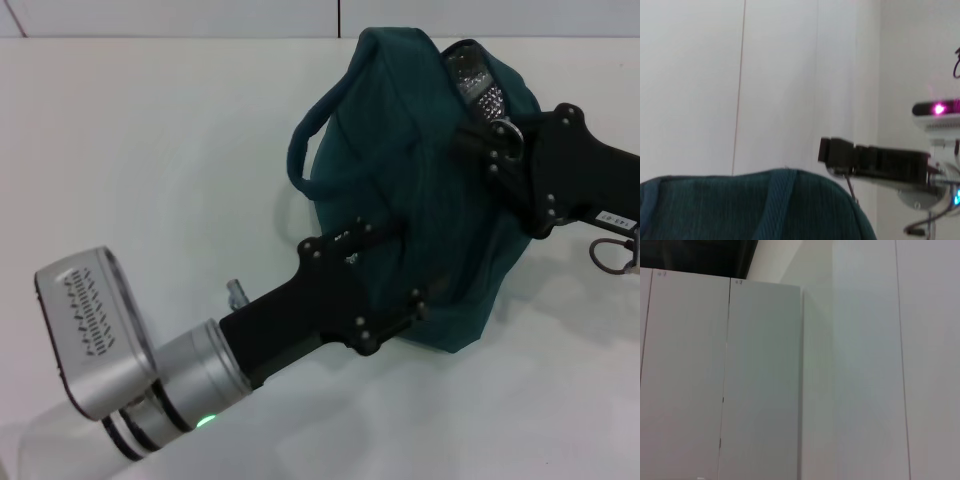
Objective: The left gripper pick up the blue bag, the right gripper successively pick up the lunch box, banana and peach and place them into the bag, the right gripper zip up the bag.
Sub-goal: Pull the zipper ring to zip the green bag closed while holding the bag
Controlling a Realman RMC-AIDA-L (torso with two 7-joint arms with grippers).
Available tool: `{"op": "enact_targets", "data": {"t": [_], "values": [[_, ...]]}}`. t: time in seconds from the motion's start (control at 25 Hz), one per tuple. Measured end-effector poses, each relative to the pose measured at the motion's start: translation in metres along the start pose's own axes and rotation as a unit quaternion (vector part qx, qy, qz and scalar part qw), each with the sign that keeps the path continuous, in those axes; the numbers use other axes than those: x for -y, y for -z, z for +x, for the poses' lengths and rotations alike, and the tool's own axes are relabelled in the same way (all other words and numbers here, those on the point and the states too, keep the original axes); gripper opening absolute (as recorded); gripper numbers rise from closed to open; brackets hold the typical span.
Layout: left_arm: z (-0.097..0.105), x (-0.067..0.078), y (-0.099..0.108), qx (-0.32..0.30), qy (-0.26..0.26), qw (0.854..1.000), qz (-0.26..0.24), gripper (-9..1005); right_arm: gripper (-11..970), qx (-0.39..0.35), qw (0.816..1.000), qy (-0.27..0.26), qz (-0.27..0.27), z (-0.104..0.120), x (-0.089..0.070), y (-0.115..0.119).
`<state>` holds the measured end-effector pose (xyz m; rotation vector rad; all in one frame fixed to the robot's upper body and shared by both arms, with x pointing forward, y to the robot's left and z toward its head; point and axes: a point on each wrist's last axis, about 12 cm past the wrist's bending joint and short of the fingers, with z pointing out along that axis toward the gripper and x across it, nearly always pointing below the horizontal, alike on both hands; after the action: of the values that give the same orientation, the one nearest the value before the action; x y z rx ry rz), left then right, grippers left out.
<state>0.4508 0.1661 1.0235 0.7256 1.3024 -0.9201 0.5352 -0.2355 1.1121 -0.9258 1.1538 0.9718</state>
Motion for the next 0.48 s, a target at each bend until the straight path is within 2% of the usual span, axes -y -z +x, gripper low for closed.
{"op": "enact_targets", "data": {"t": [0.08,0.16,0.48], "values": [[-0.002,-0.001,-0.005,0.006,0.010,1.000,0.001,428,46,0.000,1.000,-0.002,0.001,0.001,0.000,0.000],[-0.004,-0.003,-0.008,0.010,0.020,1.000,-0.003,650,46,0.001,1.000,-0.002,0.003,0.002,0.000,0.000],[-0.005,-0.015,-0.011,0.013,0.054,0.998,-0.037,542,47,0.014,1.000,0.002,0.012,0.003,-0.002,0.001]]}}
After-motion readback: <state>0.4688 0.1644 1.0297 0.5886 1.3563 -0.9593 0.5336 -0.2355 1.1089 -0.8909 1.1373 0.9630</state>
